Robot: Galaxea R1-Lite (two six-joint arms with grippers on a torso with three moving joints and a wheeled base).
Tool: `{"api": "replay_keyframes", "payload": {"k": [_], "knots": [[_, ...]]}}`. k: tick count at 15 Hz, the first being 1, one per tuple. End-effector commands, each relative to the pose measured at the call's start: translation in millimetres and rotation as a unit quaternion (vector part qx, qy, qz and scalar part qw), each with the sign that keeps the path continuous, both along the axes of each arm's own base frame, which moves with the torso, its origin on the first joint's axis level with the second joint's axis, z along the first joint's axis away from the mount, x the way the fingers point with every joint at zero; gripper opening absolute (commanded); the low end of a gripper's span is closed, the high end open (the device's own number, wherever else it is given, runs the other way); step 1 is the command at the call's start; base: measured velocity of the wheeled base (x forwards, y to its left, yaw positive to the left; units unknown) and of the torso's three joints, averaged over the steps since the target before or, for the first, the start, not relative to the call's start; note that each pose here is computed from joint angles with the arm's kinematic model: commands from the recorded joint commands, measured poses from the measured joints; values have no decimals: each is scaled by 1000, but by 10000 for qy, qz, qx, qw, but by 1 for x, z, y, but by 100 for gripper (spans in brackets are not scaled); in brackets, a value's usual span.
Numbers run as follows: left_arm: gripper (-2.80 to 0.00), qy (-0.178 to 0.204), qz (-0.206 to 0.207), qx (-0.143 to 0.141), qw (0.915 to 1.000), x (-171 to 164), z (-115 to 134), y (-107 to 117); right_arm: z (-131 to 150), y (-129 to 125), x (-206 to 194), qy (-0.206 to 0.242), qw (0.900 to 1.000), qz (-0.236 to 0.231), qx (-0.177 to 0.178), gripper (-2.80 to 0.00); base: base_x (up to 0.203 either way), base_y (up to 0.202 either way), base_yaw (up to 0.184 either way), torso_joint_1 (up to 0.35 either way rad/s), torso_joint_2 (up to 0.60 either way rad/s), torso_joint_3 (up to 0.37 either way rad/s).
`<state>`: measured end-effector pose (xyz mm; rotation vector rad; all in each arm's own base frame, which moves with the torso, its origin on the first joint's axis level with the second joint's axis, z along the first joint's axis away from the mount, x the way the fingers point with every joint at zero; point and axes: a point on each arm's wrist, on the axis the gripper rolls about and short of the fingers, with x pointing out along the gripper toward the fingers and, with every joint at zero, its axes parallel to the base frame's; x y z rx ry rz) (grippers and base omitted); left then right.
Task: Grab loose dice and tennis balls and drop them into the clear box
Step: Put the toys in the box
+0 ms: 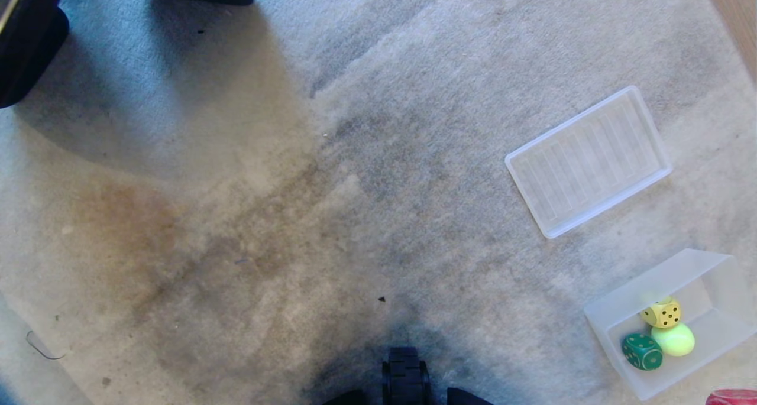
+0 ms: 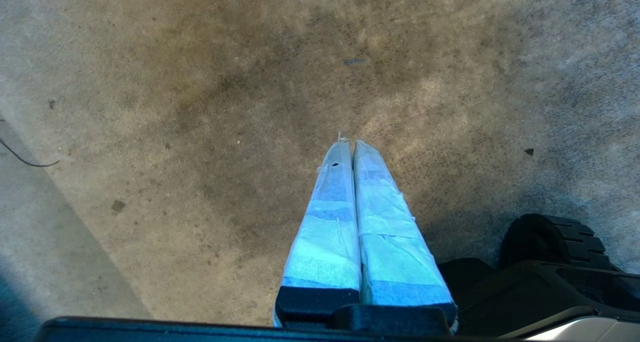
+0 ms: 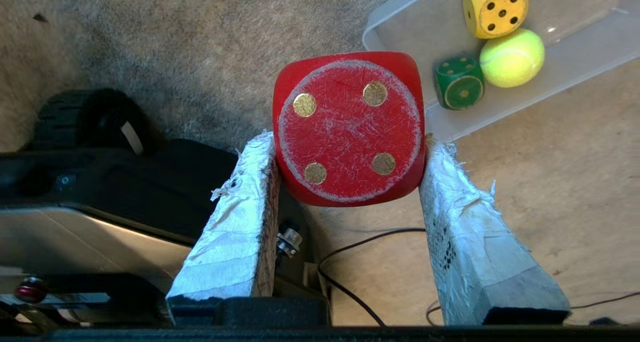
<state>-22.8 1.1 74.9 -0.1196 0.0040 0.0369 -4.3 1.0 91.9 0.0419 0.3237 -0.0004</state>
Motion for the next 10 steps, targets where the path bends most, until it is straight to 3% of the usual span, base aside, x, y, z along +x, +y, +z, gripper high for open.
{"api": "replay_keyframes", "payload": {"k": [1,3,6,10], "knots": [[-280,0,8,-7,10000,0,0,0,-9,0,-18,-824,9965,-52,-109,-280,0,0,0,0,0,0],[-280,0,1,-7,10000,0,0,0,-15,0,-24,-1117,9931,30,-345,-280,0,0,0,0,0,0],[-280,0,6,-7,10000,0,0,0,-16,-1,-25,-1093,9938,-142,-110,-280,0,0,0,0,0,0],[-280,0,1,-7,10000,0,0,0,-16,-1,-24,-1093,9938,-135,-141,-280,0,0,0,0,0,0]]}}
